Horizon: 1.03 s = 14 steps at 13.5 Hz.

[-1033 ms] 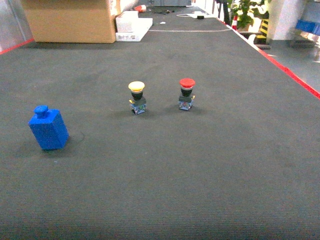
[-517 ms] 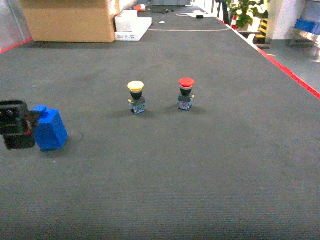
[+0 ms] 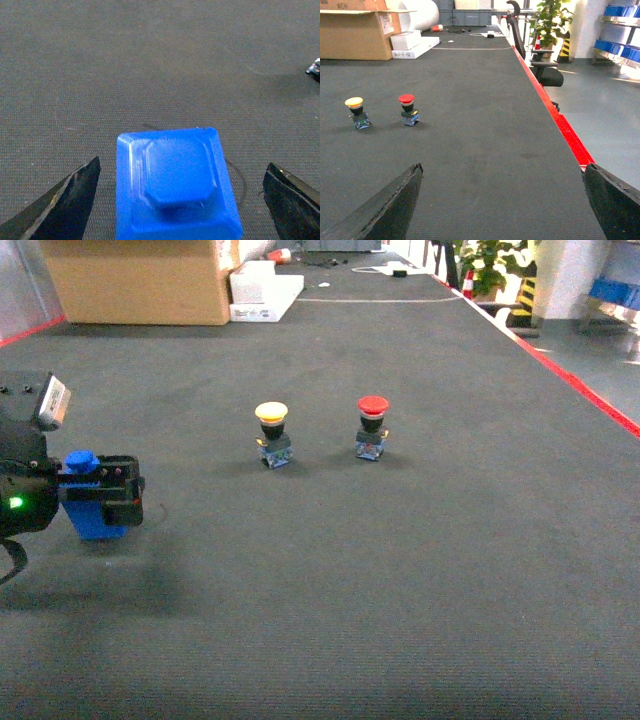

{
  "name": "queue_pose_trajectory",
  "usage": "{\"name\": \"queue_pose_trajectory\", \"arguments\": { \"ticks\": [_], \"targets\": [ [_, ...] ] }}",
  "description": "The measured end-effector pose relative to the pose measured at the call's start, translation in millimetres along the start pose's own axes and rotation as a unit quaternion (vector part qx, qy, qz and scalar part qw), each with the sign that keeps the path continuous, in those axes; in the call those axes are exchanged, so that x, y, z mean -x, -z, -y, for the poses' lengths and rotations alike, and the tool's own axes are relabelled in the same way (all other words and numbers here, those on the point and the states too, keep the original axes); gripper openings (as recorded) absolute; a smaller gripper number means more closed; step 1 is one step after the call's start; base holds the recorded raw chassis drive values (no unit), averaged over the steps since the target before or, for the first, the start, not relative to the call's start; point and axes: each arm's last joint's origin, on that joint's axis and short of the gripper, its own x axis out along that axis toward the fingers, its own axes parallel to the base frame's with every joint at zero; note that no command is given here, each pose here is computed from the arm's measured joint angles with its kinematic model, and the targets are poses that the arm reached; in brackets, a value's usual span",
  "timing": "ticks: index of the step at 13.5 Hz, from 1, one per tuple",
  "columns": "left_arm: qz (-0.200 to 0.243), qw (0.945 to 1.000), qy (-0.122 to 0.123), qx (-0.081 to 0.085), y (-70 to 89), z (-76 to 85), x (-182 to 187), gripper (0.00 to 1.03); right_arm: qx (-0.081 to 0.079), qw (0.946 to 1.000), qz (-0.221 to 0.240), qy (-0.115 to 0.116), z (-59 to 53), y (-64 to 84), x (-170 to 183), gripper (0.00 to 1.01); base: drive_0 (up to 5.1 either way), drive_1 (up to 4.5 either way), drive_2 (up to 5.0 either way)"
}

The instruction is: Pick blue part to blue bin on bottom shelf

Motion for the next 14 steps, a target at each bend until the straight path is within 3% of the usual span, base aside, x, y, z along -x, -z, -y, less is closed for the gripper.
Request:
{"name": "queue_pose_trajectory", "arguments": {
  "ticks": [3,8,13,14],
  "targets": [
    [-0.01,0.9999,-0.005,0.004,-3.3,-6.5,-22.5,0.98,0.0,1.0,0.0,0.0,0.0,0.0,0.0,0.98,0.0,0.0,0.0],
    [-0.038,0.9992,0.006,0.007,-0.8,-8.6,-37.7,0.46,0.0,1.0,0.0,0.0,0.0,0.0,0.0,0.98,0.0,0.0,0.0],
    [-0.008,0.9999,-0.006,0.006,2.0,-7.7,-13.3,0.44,0.0,1.0,0.0,0.0,0.0,0.1,0.0,0.98,0.0,0.0,0.0],
    [0.025,0.9995,-0.018,0.006,-1.2,-5.6,11.8,0.43,0.0,1.0,0.0,0.0,0.0,0.0,0.0,0.98,0.0,0.0,0.0]
  ]
}}
